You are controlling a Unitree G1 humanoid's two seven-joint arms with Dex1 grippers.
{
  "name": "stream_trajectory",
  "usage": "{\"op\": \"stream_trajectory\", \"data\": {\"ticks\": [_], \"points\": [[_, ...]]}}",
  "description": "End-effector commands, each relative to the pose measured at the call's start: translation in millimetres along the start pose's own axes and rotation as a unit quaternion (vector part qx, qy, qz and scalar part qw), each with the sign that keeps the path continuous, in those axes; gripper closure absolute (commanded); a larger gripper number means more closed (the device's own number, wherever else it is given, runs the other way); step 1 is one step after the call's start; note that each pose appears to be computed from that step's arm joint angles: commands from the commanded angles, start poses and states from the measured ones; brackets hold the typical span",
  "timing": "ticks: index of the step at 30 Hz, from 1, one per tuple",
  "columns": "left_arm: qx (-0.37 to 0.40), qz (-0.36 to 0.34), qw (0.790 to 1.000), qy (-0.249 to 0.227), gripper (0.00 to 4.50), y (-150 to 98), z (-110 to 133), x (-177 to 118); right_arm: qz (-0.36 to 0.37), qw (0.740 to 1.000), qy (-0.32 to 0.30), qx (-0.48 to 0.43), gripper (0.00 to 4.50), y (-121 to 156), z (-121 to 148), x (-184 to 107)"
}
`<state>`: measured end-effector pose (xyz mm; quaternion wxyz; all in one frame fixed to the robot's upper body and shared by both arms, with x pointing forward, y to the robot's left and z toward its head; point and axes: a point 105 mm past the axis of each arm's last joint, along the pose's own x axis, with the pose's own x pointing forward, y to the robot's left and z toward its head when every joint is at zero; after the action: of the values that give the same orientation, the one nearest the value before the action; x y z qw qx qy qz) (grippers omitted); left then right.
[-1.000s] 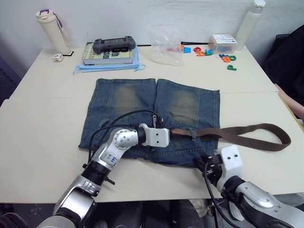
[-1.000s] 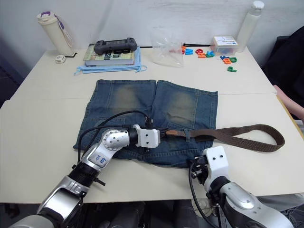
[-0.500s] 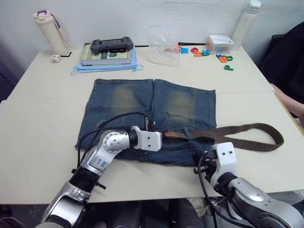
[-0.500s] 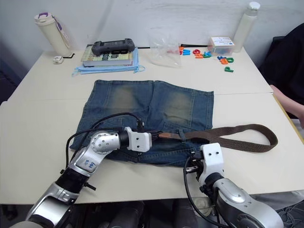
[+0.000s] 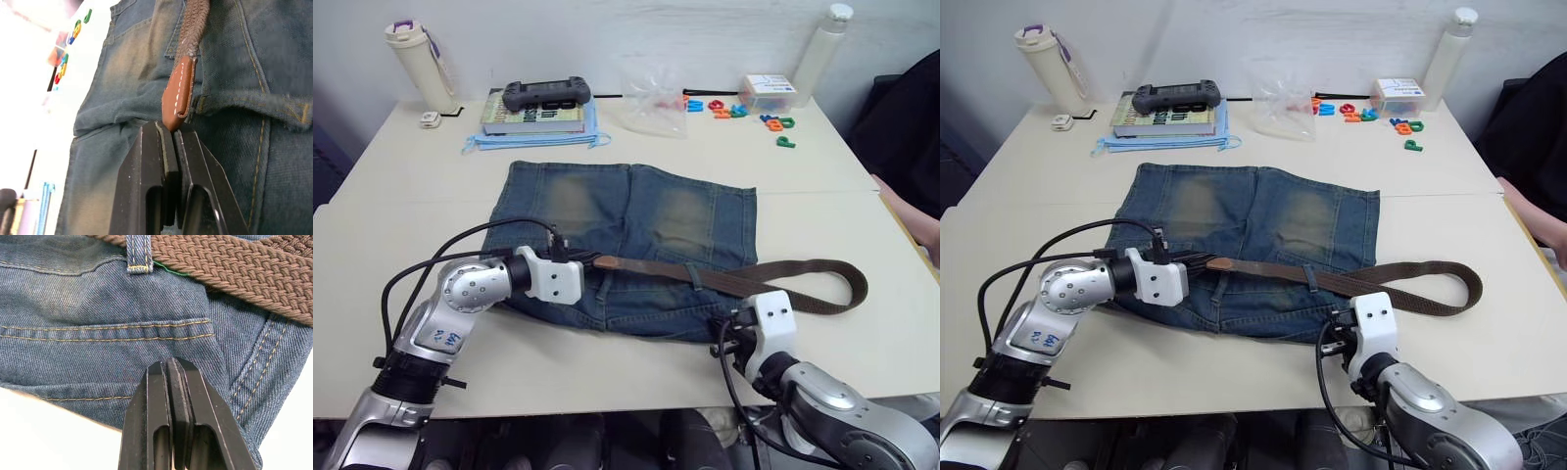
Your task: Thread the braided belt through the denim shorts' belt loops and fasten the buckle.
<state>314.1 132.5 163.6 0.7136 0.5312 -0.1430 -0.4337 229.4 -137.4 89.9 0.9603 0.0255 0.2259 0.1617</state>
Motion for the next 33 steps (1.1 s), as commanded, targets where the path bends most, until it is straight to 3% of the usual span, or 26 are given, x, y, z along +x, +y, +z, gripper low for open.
{"op": "stream_trajectory", "data": {"ticks": [1, 11, 19, 29, 33], "points": [[0.032, 0.056, 0.998, -0.002, 4.5, 19, -4, -20, -0.021, 0.999, 0.027, 0.004, 4.48, -11, -10, 3], [0.015, 0.072, 0.997, -0.034, 4.5, 11, -1, -21, -0.06, 0.998, 0.015, -0.023, 4.48, -37, 5, -2], [-0.017, 0.059, 0.996, -0.067, 4.5, 0, 20, 1, -0.106, 0.99, 0.012, -0.094, 4.48, -67, 24, -1], [-0.03, 0.06, 0.995, -0.073, 4.5, -4, 33, 28, -0.192, 0.968, -0.017, -0.159, 4.48, -110, 57, -4], [-0.035, 0.064, 0.995, -0.072, 4.5, -3, 35, 34, -0.177, 0.972, -0.053, -0.142, 4.48, -106, 74, -7]]}}
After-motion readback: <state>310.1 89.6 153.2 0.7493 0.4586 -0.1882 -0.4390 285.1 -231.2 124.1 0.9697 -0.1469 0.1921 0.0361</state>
